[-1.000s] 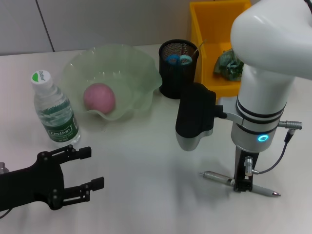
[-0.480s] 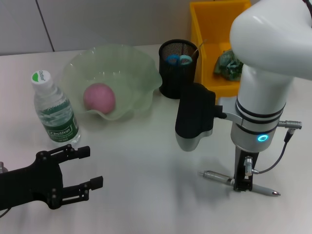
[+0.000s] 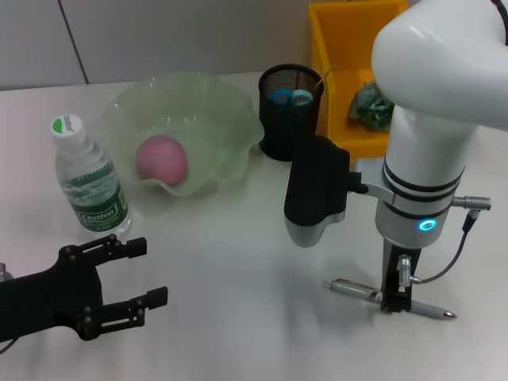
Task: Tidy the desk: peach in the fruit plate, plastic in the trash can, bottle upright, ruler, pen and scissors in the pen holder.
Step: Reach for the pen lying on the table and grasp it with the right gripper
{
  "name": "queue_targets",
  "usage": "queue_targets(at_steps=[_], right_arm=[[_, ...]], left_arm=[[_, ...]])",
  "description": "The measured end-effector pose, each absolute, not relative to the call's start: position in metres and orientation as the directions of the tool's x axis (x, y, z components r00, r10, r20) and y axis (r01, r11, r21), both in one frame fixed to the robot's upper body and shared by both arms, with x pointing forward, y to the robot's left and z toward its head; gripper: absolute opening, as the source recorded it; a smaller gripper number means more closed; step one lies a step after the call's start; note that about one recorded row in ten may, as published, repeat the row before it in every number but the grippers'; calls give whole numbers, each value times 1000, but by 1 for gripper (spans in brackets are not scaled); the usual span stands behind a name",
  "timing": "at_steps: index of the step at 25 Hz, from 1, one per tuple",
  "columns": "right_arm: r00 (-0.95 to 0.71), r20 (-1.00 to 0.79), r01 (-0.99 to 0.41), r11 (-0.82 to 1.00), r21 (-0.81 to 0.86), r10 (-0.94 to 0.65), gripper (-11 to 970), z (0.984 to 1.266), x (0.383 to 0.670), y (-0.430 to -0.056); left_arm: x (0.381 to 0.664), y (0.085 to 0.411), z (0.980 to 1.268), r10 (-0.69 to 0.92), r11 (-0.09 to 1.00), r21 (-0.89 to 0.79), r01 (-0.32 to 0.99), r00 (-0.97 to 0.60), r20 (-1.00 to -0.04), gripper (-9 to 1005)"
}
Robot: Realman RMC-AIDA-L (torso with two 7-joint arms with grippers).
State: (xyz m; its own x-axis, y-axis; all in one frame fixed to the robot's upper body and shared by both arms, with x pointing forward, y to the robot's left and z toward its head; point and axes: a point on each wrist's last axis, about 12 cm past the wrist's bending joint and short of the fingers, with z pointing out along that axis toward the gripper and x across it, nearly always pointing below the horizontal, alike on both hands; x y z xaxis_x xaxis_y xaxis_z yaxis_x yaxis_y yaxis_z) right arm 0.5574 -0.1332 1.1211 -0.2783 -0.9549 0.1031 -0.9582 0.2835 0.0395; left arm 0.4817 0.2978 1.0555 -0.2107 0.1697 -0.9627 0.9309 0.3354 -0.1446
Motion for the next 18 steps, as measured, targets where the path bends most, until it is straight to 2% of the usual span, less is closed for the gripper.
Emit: queue_targets(at_steps=[11, 13, 18], right_arm=[[-276, 103, -959, 282, 41, -955, 182, 1121, 557, -133], [-275, 103, -959, 281, 41, -956, 228, 1121, 557, -133], [-276, 106, -959, 281, 40, -955, 231, 1121, 557, -133]], left_arm=[[482, 299, 1056, 170, 341, -143, 929, -211, -963, 794], [482, 299, 1056, 170, 342, -143, 929, -211, -963, 794], [482, 299, 1056, 170, 343, -143, 929, -210, -963, 794]])
